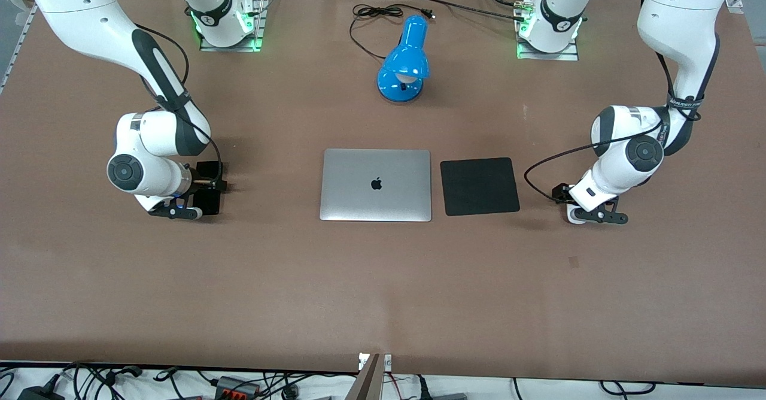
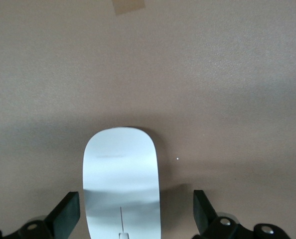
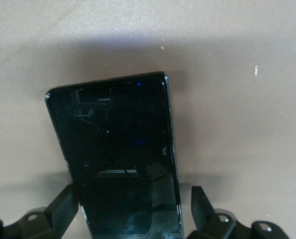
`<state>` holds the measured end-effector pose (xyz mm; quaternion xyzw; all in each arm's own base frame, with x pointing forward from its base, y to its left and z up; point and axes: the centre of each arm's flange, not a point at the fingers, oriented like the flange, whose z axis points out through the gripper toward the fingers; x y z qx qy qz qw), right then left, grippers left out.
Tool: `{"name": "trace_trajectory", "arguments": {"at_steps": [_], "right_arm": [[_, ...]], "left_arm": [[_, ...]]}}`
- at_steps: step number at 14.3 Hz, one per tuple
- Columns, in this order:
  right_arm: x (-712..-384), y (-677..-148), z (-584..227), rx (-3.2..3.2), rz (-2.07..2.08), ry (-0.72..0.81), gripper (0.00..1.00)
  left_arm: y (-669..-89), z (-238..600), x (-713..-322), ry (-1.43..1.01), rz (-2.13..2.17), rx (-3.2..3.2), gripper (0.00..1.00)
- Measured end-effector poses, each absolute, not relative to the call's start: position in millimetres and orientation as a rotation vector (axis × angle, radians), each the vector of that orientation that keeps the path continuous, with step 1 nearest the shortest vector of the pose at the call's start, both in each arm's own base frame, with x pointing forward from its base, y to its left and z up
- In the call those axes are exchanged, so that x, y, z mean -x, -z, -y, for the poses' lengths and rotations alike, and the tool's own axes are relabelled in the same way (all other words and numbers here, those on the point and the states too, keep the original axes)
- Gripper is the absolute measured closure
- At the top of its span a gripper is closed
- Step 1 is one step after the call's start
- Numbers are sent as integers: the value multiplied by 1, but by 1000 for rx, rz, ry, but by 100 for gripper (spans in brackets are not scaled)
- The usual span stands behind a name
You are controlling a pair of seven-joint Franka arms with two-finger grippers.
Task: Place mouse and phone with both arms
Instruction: 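Carry the phone toward the laptop while the left gripper carries the mouse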
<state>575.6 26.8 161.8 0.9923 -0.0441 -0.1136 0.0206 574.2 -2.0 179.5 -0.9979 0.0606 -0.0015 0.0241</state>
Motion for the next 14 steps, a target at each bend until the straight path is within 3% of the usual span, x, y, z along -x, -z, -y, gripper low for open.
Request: {"name": "trace_trajectory", "arguments": {"at_steps": [2,4,5,8,9,14], "right_arm": [[-575,-161,-27,-3079,136,343,0],[-576,-165,-30,-3080,125,335,17],[-577,-167,-31,-3081,123,329,18],[-578,-168,-38,-3088,107,315,19],[-579,-169,-53,-3101,93,302,19],[-570,-193,-204,-3149,108,229,19]], "left_arm": [[-179,1,-574,3,-188,3088,0],[-175,0,-573,-9,-185,3088,2],[-173,-1,-572,-15,-184,3088,4],[-171,-1,-572,-19,-184,3088,35],[-171,-1,-572,-18,-185,3088,38],[-197,9,-591,-108,-207,3083,38]]}}
